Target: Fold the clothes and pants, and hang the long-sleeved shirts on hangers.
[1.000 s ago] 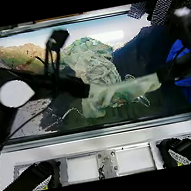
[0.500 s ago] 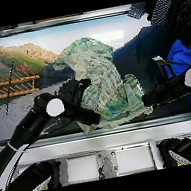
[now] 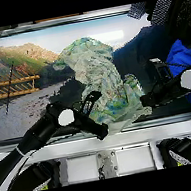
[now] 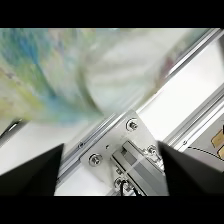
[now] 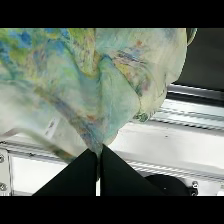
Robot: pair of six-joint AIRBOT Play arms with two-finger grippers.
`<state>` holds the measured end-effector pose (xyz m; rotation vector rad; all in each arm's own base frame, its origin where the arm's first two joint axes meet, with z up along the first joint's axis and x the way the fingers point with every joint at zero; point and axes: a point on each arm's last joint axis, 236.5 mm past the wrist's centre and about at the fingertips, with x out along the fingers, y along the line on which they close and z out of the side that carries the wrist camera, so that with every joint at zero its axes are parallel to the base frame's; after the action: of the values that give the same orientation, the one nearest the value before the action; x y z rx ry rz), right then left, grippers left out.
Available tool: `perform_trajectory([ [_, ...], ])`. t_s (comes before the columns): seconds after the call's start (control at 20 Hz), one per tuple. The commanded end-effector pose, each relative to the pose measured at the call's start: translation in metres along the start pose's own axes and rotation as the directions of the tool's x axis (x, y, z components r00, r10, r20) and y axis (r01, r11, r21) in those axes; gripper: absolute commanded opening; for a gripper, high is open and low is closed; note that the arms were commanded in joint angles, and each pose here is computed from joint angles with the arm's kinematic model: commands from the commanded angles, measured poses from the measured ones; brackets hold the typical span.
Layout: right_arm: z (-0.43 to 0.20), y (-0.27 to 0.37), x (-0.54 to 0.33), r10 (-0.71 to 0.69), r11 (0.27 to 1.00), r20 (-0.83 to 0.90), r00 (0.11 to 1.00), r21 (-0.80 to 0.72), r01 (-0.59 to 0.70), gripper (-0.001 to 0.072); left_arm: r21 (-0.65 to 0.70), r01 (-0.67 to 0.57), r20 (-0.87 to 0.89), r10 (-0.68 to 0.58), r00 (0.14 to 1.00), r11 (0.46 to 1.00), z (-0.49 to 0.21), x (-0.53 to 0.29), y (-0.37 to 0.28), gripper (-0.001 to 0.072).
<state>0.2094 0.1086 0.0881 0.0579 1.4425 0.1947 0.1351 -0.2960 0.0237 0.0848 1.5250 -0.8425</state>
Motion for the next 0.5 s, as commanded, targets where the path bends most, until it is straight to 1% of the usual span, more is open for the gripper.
perform_trajectory([
  [0.0,0.0,0.001,0.0,0.001,1.0,0.0,1.0,-0.001,-0.001,0.0013,0.026,0.005,0.042,-0.006,0.999,1.0,0.012,-0.011,-0.009,0.0668],
  [0.05,0.0,0.0,0.0,0.001,1.0,0.0,1.0,-0.001,-0.001,0.0013,0.04,-0.001,0.069,-0.002,0.998,0.999,0.02,-0.018,-0.011,0.0668],
  [0.2,0.0,0.0,0.0,0.001,1.0,0.0,1.0,-0.002,-0.001,0.0015,0.078,-0.094,0.169,0.08,0.982,0.993,0.047,-0.046,0.001,0.0669],
  [0.3,0.0,0.0,0.0,0.001,1.0,0.0,1.0,-0.002,-0.001,0.0015,0.036,-0.108,0.214,0.098,0.972,0.994,0.062,-0.066,0.015,0.0669],
  [0.45,0.0,0.0,0.0,0.001,1.0,0.0,1.0,-0.002,-0.001,0.0015,-0.057,-0.135,0.239,0.145,0.96,0.989,0.072,-0.094,0.058,0.0669],
])
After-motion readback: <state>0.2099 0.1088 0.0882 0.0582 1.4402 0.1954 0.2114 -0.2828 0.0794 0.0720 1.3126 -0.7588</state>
